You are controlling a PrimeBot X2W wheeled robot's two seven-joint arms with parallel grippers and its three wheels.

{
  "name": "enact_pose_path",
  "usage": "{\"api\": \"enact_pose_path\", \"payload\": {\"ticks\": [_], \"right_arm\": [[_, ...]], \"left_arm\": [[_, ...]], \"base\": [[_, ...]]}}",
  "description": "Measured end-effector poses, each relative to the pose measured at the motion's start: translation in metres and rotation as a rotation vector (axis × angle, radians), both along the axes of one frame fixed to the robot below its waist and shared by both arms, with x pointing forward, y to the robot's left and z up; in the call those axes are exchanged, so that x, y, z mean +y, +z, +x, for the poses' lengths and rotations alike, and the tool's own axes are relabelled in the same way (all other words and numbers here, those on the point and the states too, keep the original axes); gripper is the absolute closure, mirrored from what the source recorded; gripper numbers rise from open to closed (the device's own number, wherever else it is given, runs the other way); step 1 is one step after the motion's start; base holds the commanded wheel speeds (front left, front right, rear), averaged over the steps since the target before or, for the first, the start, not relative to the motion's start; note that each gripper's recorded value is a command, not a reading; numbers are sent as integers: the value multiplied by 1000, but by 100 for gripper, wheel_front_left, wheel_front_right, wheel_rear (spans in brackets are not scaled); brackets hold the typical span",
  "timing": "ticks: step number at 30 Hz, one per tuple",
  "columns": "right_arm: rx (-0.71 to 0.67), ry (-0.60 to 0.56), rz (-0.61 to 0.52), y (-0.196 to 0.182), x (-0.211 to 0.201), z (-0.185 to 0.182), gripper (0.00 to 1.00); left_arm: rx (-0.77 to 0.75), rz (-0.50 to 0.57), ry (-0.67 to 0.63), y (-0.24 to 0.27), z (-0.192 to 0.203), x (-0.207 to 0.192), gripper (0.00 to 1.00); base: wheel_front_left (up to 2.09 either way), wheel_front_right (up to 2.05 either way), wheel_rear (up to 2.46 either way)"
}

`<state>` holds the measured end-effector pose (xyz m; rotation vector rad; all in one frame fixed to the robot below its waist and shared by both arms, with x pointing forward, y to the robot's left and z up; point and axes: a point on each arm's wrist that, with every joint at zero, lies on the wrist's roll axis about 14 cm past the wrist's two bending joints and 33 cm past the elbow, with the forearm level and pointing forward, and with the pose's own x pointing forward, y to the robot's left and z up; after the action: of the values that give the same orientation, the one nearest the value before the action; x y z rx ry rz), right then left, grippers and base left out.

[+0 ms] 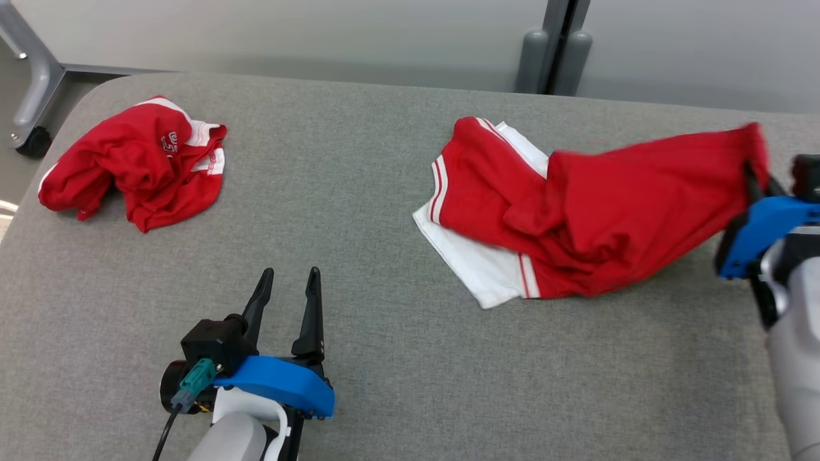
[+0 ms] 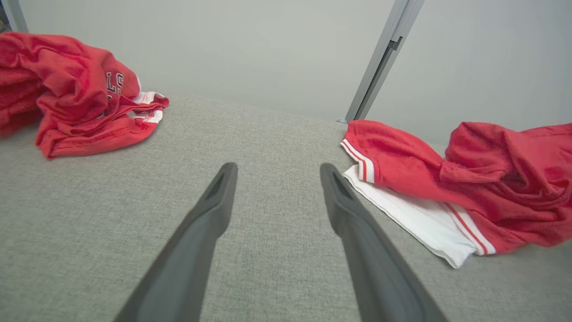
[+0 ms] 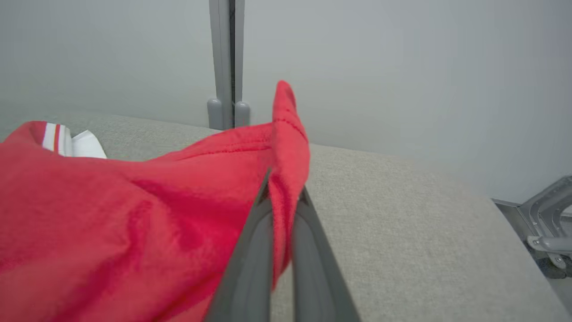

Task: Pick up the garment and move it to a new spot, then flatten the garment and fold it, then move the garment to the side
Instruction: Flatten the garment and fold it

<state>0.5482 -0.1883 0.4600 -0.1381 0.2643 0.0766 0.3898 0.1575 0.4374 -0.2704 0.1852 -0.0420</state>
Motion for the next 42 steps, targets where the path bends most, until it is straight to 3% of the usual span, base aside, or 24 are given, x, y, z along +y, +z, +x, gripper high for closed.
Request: {"api": "enact_pose_path", "payload": {"ticks": [3, 9, 17, 18, 19, 20, 21, 22, 33, 42], "right_arm": [[-2, -88, -5, 1, -36, -8, 100], [72, -249, -12, -32, -94, -41, 100], [130, -374, 67, -72, -102, -86, 100], [138, -385, 72, -75, -102, -92, 89], [135, -397, 80, -77, -102, -96, 66], [130, -411, 86, -77, -104, -100, 66], [120, -424, 92, -76, -105, -102, 47], [108, -436, 94, -74, -107, -104, 0], [-85, -379, 55, -19, -98, -100, 0], [-115, -269, 126, -15, -64, -114, 0]], "left_arm": [[-4, 2, -8, 2, 1, -2, 0], [8, 5, -8, -2, 2, -1, 0], [14, 2, -7, -4, 3, -1, 0], [13, 3, -8, -4, 3, -1, 0], [11, 4, -8, -3, 3, -1, 0], [8, 5, -8, -2, 4, -1, 0], [6, 5, -10, -1, 4, -2, 0], [3, 6, -10, 0, 4, -2, 0], [-45, 1, -17, 18, -2, -5, 0], [14, -14, -118, 7, -4, -37, 0]], "base": [[0, 0, 0], [0, 0, 0], [0, 0, 0], [0, 0, 0], [0, 0, 0], [0, 0, 0], [0, 0, 0], [0, 0, 0], [0, 0, 0], [0, 0, 0]]}}
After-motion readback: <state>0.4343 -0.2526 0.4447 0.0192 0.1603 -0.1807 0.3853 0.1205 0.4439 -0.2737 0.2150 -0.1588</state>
